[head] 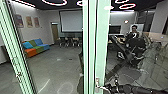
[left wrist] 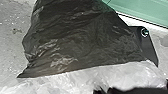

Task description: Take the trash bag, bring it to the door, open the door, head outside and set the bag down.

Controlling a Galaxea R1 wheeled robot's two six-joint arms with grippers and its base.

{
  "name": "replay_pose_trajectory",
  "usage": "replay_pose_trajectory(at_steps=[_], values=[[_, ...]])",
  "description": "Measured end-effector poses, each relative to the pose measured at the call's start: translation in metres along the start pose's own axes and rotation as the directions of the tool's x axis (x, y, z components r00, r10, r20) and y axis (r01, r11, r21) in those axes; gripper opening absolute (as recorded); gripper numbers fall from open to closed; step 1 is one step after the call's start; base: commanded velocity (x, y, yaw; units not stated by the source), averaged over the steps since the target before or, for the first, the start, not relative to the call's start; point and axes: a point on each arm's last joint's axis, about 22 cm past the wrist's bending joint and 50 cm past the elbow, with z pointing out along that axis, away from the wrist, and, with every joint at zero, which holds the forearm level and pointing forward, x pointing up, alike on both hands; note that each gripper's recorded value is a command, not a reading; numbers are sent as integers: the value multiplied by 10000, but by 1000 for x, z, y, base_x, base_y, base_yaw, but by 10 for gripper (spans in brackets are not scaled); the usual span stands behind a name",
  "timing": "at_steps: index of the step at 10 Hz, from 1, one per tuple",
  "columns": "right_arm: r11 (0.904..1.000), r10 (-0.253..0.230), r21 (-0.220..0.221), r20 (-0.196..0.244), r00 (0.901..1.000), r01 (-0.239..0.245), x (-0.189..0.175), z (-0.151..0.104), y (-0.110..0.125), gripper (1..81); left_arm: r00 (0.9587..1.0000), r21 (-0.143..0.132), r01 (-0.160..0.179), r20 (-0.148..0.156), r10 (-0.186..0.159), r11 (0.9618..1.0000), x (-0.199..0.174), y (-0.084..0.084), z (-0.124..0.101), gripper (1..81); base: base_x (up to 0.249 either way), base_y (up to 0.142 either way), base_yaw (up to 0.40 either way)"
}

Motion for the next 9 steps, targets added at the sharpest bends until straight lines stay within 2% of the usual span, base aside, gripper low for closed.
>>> replay_pose_trajectory(at_steps=[4,9], values=[[9992,-218,-357,-370,9991,205,-1,28,30,811,10000,24,14,35,-14,10000,-4,-1,0,10,0,0,0],[9952,-684,-749,-805,9944,623,6,47,41,811,10000,117,33,82,-34,9999,-10,-6,-1,10,0,0,0]])
